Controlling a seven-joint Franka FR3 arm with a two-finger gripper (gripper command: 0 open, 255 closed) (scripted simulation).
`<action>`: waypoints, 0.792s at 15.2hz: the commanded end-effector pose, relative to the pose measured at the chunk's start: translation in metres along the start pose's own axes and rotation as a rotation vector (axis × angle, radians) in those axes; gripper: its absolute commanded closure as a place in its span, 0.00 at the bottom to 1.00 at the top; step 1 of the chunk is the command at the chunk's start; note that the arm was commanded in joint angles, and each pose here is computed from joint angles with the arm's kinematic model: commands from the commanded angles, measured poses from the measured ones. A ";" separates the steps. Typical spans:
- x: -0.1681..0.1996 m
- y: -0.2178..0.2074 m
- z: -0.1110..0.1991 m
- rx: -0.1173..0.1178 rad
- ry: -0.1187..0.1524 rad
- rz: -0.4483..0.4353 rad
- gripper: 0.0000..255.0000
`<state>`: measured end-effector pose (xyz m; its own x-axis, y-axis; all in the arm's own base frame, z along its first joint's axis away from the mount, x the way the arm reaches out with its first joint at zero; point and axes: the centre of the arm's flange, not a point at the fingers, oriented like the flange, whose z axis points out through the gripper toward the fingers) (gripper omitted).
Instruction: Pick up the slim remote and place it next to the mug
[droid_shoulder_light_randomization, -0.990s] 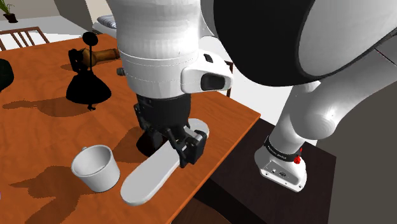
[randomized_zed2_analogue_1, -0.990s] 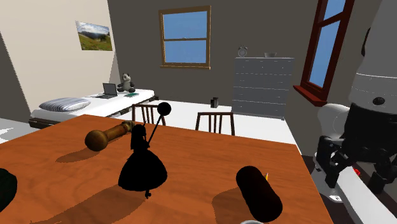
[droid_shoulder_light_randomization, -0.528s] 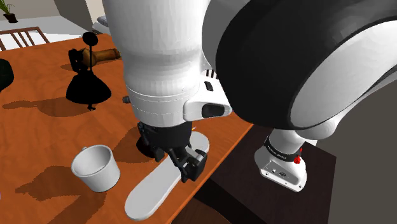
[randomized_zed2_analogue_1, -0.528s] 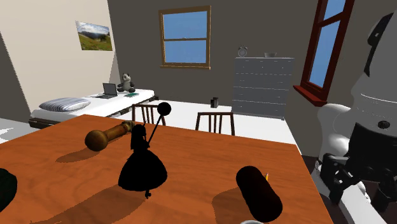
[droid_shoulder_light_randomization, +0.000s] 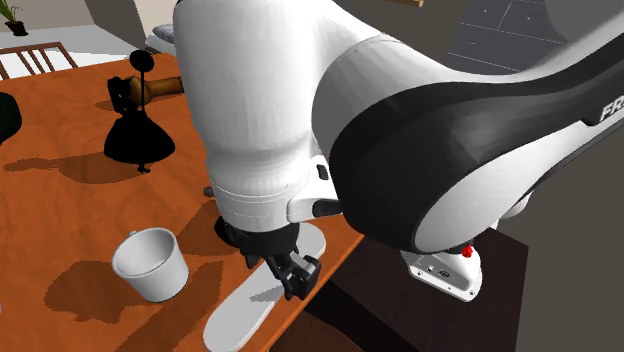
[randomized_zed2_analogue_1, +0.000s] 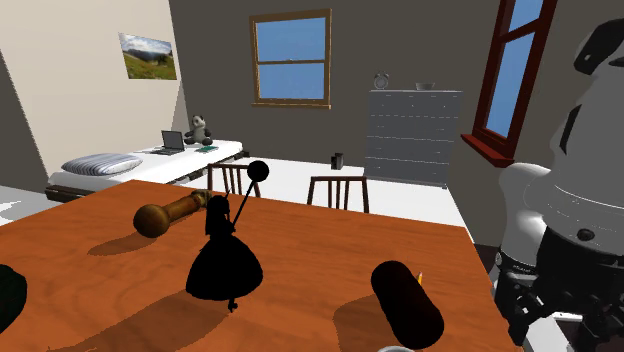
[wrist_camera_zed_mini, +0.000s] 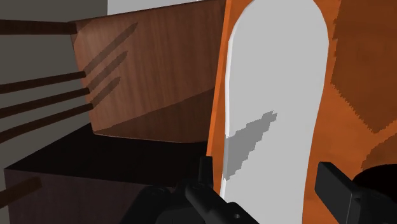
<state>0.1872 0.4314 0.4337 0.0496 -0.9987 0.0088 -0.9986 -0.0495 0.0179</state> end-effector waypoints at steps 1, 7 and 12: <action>0.000 0.000 0.010 0.001 -0.001 0.000 1.00; 0.000 -0.001 0.042 0.001 -0.001 0.000 1.00; -0.001 -0.001 0.068 0.001 -0.001 0.000 1.00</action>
<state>0.1866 0.4316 0.3710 0.0493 -0.9987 0.0089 -0.9986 -0.0492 0.0180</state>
